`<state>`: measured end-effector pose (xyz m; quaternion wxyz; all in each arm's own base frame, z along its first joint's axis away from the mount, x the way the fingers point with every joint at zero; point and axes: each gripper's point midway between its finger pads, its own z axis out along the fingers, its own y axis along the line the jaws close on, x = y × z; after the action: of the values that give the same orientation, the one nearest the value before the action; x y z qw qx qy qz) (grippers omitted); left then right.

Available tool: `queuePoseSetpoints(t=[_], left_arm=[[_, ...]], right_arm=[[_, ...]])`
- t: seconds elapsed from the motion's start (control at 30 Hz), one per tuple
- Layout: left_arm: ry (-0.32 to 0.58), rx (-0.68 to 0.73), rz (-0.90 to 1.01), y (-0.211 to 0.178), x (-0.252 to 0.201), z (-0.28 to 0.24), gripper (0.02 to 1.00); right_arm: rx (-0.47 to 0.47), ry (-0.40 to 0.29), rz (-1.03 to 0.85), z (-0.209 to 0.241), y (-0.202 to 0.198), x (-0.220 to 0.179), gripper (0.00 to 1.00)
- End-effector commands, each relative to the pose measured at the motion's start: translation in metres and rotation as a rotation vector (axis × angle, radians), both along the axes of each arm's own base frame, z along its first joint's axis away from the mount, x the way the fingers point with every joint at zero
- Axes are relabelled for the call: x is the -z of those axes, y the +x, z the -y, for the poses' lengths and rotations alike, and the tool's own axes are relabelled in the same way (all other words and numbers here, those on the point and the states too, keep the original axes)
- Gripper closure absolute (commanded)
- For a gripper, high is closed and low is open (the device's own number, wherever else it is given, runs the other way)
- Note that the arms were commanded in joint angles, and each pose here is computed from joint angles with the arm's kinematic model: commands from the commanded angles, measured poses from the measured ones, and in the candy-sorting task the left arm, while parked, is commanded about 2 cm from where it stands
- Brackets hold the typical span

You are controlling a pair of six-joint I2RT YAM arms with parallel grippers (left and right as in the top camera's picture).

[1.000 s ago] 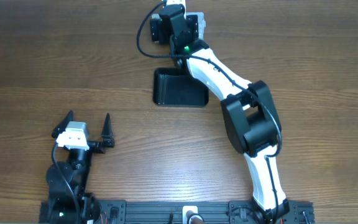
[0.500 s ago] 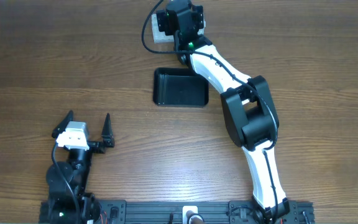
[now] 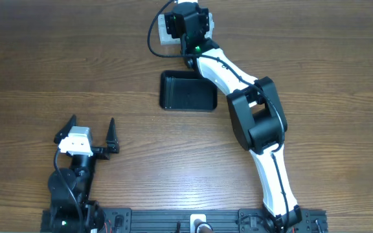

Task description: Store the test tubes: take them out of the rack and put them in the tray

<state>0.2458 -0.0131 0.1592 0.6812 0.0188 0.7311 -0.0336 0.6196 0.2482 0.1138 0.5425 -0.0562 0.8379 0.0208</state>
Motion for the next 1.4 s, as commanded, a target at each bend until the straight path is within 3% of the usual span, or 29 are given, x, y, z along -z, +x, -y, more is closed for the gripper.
queuePoseSetpoints(t=[0.03, 0.13, 0.27, 1.4], left_arm=[[0.011, 0.000, -0.002, 0.000, 0.002, -0.001, 0.018], [0.011, 0.000, -0.002, 0.000, 0.002, -0.001, 0.020], [0.011, 0.000, -0.002, 0.000, 0.002, -0.001, 0.018], [0.011, 0.000, -0.002, 0.000, 0.002, -0.001, 0.018]], right_arm=[[0.015, 0.001, 0.025, 0.003, 0.007, -0.004, 0.202], [0.015, 0.002, 0.027, 0.003, 0.008, -0.005, 0.277], [0.015, 0.002, 0.028, 0.003, 0.008, -0.005, 0.454], [0.058, -0.012, 0.030, 0.017, 0.012, -0.005, 0.884]])
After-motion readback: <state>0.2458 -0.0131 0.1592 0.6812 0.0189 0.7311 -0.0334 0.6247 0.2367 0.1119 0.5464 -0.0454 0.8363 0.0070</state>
